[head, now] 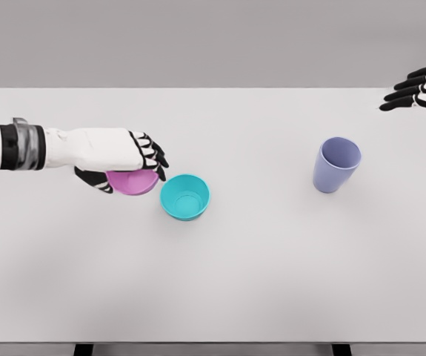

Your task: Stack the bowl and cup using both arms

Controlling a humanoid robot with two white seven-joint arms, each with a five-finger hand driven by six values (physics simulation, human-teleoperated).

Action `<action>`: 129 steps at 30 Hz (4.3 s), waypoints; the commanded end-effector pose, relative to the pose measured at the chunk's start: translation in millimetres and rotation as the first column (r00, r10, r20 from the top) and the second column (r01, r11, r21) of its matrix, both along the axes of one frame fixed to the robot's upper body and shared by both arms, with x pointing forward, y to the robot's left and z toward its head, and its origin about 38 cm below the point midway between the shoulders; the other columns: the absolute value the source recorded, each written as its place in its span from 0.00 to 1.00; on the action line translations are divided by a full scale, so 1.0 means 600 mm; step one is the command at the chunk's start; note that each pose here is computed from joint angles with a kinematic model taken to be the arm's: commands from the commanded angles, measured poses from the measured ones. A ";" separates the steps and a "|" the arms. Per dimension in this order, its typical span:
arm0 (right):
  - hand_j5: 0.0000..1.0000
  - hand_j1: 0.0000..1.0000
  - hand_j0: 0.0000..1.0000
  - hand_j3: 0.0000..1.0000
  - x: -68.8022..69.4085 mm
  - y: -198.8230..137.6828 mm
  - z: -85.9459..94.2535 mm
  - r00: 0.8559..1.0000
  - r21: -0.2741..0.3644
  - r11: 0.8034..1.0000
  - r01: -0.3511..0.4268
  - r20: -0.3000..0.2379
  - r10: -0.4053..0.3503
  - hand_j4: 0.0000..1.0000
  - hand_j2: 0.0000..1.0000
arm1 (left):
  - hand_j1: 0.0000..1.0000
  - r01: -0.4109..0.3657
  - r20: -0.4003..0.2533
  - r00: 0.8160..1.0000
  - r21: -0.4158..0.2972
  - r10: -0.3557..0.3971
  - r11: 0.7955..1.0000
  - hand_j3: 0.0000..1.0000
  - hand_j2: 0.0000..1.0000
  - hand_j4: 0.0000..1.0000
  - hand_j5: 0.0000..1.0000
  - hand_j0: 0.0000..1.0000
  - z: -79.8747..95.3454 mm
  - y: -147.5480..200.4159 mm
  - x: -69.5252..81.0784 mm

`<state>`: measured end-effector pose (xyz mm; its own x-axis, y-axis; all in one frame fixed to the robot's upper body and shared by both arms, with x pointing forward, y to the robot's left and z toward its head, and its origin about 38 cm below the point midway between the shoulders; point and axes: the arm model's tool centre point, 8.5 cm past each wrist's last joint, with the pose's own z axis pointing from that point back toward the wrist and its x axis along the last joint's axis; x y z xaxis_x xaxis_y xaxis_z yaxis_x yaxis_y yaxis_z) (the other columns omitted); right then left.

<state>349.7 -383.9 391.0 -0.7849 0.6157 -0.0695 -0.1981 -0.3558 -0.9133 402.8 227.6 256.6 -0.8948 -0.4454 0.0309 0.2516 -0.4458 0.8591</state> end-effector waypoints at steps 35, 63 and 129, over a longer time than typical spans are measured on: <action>1.00 1.00 1.00 1.00 -0.010 -0.016 0.004 0.999 -0.004 1.000 0.028 -0.025 -0.028 1.00 1.00 | 0.75 0.137 -0.018 0.990 -0.038 -0.138 0.990 0.75 0.75 0.75 0.75 0.75 -0.039 -0.112 -0.012; 1.00 1.00 1.00 1.00 0.009 0.024 0.006 0.999 0.073 0.996 -0.043 0.019 0.042 1.00 1.00 | 1.00 0.129 -0.015 0.992 -0.017 -0.129 0.992 1.00 1.00 1.00 1.00 1.00 -0.053 -0.117 -0.005; 0.99 0.99 0.99 0.99 0.187 0.096 -0.265 0.963 -0.039 0.999 0.014 -0.268 -0.024 0.99 0.99 | 1.00 -0.232 -0.324 0.944 -0.531 0.058 0.815 1.00 1.00 1.00 1.00 1.00 0.014 0.169 -0.037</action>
